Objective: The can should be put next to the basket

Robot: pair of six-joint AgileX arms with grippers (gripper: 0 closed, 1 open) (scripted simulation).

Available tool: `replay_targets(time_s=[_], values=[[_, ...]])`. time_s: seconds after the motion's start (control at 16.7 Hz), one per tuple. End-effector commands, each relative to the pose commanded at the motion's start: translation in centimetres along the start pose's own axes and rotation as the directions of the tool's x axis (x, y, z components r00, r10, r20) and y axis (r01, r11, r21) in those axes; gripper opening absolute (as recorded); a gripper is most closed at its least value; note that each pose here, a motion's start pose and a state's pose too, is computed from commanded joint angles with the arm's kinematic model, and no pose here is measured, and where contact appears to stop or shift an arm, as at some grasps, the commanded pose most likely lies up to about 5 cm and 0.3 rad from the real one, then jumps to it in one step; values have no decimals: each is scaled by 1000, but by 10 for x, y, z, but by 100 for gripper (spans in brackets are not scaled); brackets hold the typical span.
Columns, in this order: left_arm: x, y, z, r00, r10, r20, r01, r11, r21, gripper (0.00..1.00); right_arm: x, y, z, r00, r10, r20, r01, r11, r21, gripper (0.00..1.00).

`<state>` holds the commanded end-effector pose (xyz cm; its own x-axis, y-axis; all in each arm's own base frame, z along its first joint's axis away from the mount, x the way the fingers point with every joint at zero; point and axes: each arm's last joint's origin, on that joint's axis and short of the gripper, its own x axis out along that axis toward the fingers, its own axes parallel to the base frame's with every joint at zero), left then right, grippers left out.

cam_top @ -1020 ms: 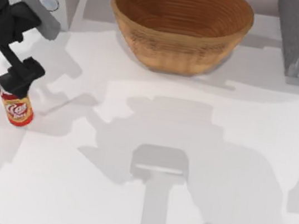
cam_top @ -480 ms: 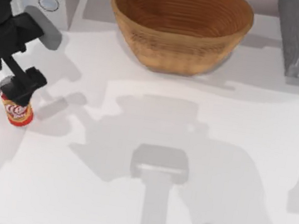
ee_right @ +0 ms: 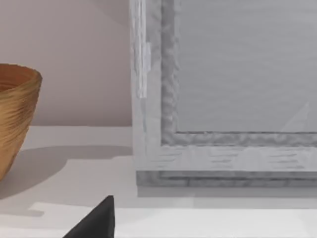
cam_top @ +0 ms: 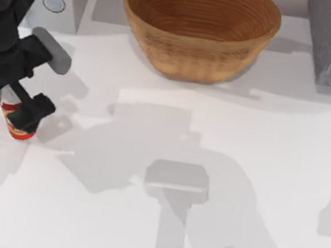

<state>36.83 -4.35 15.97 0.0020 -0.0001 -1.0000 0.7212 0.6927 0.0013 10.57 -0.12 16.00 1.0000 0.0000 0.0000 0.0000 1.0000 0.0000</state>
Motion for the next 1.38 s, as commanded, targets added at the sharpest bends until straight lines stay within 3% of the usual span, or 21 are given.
replay_targets(time_s=[0.78,1.38], values=[[0,0,0,1000,0,0,0,1000,0,2,0,0,0,1000,0,0,0,1000,0,100],[-1,0,0,1000,1,2,-1,1000,0,0,0,0,0,1000,0,0,0,1000,0,100]])
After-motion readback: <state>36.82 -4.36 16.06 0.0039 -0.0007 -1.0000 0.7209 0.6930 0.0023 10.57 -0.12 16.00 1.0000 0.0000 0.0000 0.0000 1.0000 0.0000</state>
